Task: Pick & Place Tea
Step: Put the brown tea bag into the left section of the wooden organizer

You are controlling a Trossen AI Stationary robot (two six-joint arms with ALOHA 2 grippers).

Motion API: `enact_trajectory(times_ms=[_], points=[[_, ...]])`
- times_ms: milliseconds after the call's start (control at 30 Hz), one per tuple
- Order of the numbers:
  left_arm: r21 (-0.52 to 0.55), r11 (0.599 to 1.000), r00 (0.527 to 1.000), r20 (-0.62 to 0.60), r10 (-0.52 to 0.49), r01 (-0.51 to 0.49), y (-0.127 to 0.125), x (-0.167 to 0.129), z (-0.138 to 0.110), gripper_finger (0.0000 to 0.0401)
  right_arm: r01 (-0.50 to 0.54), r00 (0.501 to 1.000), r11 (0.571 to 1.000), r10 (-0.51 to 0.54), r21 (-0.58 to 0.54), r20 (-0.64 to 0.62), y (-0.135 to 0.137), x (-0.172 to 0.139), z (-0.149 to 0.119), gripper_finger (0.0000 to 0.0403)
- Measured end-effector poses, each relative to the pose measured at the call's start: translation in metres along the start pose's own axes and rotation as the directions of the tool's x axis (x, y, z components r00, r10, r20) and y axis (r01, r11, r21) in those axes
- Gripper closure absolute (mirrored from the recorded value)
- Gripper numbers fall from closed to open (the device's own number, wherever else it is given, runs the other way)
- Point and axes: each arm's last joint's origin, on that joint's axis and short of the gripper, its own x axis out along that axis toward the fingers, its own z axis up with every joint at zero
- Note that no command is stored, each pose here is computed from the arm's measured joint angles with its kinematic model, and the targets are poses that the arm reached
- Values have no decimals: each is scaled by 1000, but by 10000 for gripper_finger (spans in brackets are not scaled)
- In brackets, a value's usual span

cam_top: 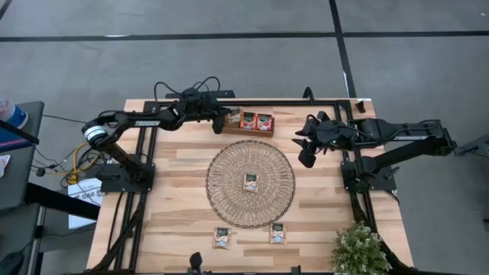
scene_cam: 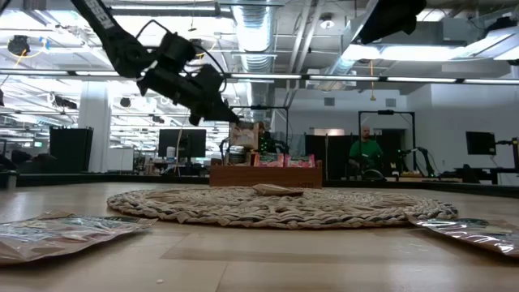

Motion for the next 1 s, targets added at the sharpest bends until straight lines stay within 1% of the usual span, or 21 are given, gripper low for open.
enact_trajectory(times_ms=[167,300,433,533,700,1000], points=[[11,1000,999,-42,-21,21,6,10,-10,401,-29,999,999,28,16,38,2,-2,-9,289],[23,999,998,-56,-24,25,13,8,-12,401,-54,993,998,50,39,106,1,-6,-15,289],[27,1000,998,-56,-2,4,20,6,-13,401,-73,985,994,60,76,165,-3,-9,-21,289],[37,999,998,-60,-2,4,21,6,-13,401,-78,984,992,61,97,170,-4,-8,-28,289],[80,997,997,-81,-4,10,21,6,-16,401,-89,980,989,66,120,188,-4,-9,-28,289],[80,996,994,-99,34,-26,34,7,-22,401,-93,981,989,71,117,182,-4,-8,-28,289]])
